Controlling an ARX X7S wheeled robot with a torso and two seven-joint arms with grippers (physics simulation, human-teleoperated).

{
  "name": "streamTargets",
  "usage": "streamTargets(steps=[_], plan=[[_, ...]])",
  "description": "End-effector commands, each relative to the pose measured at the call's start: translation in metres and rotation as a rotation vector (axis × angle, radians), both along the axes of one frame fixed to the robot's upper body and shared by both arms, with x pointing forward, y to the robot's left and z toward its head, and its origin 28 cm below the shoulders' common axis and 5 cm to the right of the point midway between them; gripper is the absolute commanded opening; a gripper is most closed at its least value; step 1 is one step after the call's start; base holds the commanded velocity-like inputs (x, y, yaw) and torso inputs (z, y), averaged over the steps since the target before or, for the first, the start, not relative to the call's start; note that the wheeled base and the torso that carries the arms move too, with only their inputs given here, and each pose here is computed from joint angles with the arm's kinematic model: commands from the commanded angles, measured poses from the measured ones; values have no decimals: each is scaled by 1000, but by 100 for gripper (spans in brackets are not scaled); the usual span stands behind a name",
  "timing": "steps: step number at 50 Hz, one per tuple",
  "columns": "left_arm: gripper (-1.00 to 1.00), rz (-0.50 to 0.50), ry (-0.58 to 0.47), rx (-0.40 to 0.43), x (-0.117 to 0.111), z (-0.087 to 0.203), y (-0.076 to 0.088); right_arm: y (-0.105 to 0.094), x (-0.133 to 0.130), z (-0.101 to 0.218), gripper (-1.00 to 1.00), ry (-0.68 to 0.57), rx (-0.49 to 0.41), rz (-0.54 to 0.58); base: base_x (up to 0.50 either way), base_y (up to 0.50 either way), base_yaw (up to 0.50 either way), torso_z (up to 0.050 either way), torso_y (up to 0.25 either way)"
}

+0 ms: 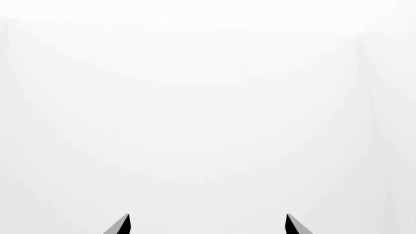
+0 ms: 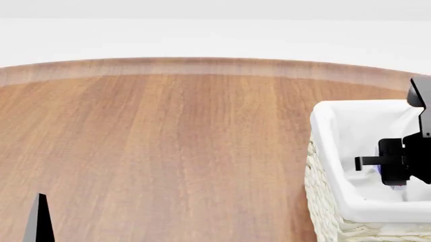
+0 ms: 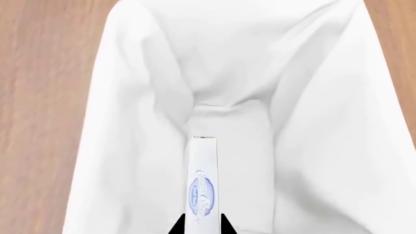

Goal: Pick up the cream cheese box, and put it in the basket.

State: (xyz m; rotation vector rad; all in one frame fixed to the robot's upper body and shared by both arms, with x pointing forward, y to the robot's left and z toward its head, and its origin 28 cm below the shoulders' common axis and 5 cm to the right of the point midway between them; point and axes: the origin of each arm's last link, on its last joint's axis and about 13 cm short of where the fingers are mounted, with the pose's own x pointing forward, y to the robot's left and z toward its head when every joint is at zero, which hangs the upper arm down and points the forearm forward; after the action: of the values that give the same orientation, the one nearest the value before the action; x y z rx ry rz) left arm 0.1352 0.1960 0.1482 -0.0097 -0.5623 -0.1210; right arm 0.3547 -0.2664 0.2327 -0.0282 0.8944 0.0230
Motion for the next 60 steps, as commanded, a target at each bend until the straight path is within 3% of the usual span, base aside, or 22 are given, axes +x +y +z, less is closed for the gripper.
streamTargets(steps=[1,2,22,30,38,49,50,51,57,60], plan=[[100,-1,0,1,0,0,0,-2,2,4,-100,-44,-15,-11,0,0,0,0,0],[100,0,0,1,0,-1,0,-1,2,4,100,-38,-12,-2,0,0,0,0,0],[100,-1,-1,-3,0,-1,0,0,2,11,100,-66,-31,2,0,0,0,0,0],[100,-4,0,-3,-1,0,0,7,7,46,100,-205,-79,40,0,0,0,1,0],[100,-2,-3,-4,-3,4,0,12,12,59,100,-332,-126,26,0,0,0,0,0],[100,0,-3,-6,-2,4,0,15,11,60,100,-370,-126,39,0,0,0,0,0],[100,5,-5,-8,-2,4,1,20,9,55,100,-558,-91,10,0,0,0,0,0],[100,6,-4,-7,-2,4,1,26,7,54,100,-634,-90,14,0,0,0,0,0],[100,10,-5,-10,-1,4,2,37,-2,47,100,-850,-81,-6,0,0,0,0,0],[100,13,-6,-12,0,4,2,45,-10,42,100,-898,-76,4,0,0,0,0,0]])
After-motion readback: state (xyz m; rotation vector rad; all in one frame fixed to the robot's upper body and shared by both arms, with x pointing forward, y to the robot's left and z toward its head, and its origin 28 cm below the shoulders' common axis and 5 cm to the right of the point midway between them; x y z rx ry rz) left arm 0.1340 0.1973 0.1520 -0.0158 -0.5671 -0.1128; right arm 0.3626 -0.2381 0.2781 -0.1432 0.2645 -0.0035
